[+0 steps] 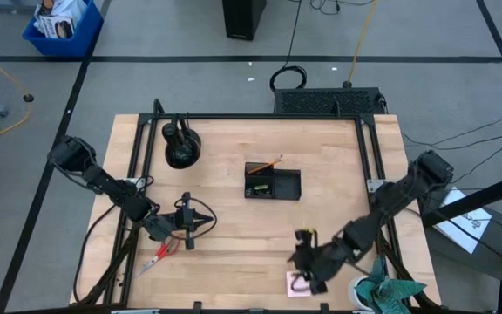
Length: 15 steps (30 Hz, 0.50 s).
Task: Pick and place office supplies into organizer
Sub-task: Put the pink sticky note paper into the black desk organizer
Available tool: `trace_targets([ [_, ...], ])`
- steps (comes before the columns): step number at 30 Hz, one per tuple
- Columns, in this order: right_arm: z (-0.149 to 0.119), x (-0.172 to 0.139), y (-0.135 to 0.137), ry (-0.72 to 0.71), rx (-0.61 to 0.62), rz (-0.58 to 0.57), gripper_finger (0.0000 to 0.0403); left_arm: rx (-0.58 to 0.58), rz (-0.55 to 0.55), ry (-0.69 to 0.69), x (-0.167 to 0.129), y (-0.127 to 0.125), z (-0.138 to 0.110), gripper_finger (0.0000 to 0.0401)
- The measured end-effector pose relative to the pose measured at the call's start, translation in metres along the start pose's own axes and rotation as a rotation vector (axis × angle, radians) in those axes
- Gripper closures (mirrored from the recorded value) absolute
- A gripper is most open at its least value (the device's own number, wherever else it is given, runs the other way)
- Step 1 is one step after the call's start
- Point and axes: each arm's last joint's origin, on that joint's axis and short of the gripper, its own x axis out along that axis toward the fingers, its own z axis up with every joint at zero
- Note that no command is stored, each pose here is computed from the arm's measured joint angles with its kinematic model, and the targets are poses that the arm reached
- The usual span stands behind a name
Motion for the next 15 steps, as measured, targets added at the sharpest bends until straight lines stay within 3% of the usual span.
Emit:
trace_targets([
  [10, -0.013, 0.031, 0.054, 0.215, 0.022, 0.140, 0.0225, 0.001, 0.002, 0.007, 0.000, 0.000, -0.001, 0.0384],
  [15, -0.010, 0.037, 0.085, 0.194, -0.048, 0.262, 0.0232, -0.001, 0.003, 0.010, 0.000, 0.000, -0.001, 0.0384],
])
